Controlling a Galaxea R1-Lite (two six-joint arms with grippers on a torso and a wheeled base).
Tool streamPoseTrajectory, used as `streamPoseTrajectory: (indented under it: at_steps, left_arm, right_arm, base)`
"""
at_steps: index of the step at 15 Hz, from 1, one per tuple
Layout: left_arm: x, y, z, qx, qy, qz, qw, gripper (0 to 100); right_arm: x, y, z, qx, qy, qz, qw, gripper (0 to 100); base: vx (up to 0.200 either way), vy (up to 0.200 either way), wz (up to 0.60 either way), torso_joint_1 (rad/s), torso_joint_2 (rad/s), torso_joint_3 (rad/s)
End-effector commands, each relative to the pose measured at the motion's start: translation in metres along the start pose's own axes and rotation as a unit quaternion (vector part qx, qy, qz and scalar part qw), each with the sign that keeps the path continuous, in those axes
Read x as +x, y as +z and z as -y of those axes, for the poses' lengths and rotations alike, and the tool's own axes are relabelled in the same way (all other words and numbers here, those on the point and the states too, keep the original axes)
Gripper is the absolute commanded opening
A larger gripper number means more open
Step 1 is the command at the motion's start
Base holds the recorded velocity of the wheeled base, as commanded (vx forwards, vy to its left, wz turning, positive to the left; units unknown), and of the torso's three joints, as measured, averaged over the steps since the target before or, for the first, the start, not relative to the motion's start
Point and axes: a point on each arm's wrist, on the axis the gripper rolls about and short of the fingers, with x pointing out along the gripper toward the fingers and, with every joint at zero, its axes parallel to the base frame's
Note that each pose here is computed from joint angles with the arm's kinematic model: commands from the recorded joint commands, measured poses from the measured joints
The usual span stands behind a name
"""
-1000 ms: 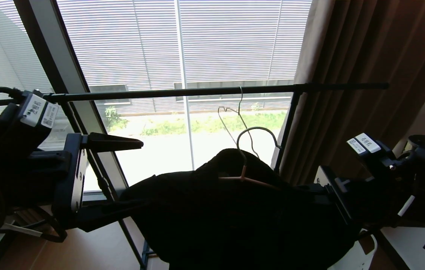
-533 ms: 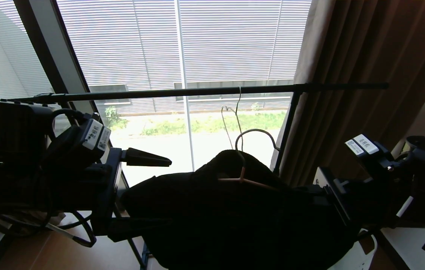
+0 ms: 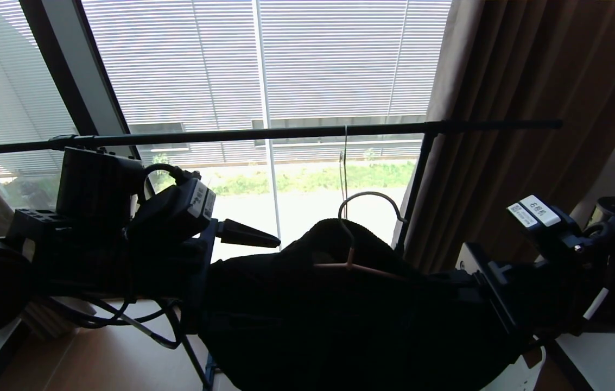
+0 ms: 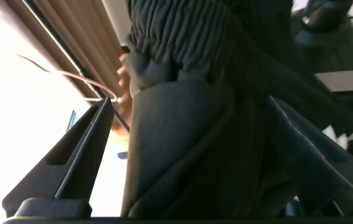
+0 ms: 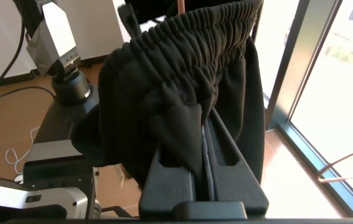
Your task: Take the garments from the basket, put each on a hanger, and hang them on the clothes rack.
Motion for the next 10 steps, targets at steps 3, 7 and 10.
streamPoseTrajectory:
  at_steps: [3,7,10]
  left_arm:
    - [0.0096,-0.0055,-0.0006,-0.009,0.003,-0.019,0.9998,100]
    - [0.0094,-0.0064,0.0004,-0.013,0.002,-0.020,0.9997,0]
    - [0.0094,-0.0066,0.0004,-0.012,0.003,-0.019,0.9997,0]
  right_arm:
    - [-0.0020,0.0034,-0.0027,-0.007,-0.001,0.004,1.0000,0]
    - [-0.0009,0.0030,-0.0011,-0.006,-0.001,0.004,1.0000,0]
    - [0.0001,0.0023,0.0025,-0.004,-0.004,0.004,1.0000,0]
  base:
    - [0.000,0.000,0.00,0.000,0.00,0.000]
    - [0.000,0.000,0.00,0.000,0.00,0.000]
    - [0.000,0.000,0.00,0.000,0.00,0.000]
